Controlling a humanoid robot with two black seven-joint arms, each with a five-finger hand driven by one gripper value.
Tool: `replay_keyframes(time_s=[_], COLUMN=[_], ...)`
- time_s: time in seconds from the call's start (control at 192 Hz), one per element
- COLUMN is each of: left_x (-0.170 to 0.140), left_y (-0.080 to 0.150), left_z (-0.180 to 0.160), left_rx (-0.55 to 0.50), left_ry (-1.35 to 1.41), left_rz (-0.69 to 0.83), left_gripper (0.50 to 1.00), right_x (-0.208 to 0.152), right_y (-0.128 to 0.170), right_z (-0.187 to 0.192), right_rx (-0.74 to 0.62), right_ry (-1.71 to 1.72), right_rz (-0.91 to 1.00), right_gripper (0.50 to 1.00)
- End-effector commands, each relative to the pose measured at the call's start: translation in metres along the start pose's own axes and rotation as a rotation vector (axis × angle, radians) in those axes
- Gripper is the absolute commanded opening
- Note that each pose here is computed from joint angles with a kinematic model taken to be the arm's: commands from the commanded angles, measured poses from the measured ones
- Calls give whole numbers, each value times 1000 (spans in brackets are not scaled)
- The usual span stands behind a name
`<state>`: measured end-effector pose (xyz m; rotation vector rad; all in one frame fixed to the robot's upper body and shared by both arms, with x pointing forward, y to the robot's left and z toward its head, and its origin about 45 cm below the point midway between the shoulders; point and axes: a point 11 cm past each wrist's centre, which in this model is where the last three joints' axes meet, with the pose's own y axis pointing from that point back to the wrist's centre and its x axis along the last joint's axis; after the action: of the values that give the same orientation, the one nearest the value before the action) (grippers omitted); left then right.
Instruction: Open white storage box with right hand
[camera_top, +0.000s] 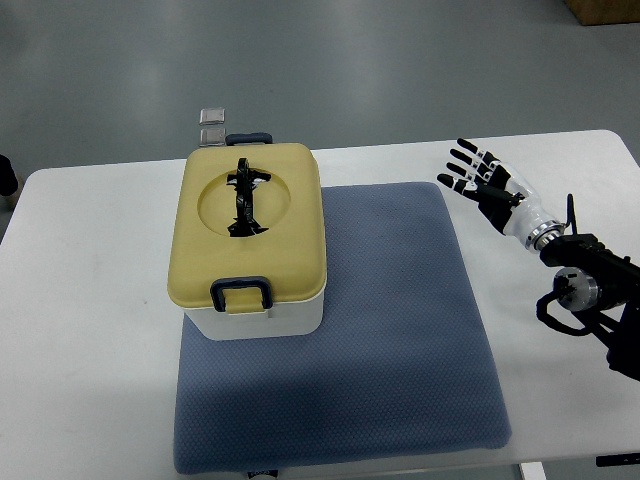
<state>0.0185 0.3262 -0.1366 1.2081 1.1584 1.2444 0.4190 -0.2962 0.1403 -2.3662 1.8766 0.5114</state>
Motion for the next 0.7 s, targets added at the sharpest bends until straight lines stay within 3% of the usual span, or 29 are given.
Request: replay_keyframes(time_s=[0.0,0.696], left_x=[0,0], left_y=[0,0], left_z=[0,1], left_rx=[0,-5], left_ry=[1,4], left_rz=[1,0], left_gripper=[1000,1000], right_x=[-1,-12], right_y=[0,-10], right_z=[2,-21], right_rx=[-5,7], right_ry=[3,212], right_rz=[-3,-87], right_gripper=[921,915])
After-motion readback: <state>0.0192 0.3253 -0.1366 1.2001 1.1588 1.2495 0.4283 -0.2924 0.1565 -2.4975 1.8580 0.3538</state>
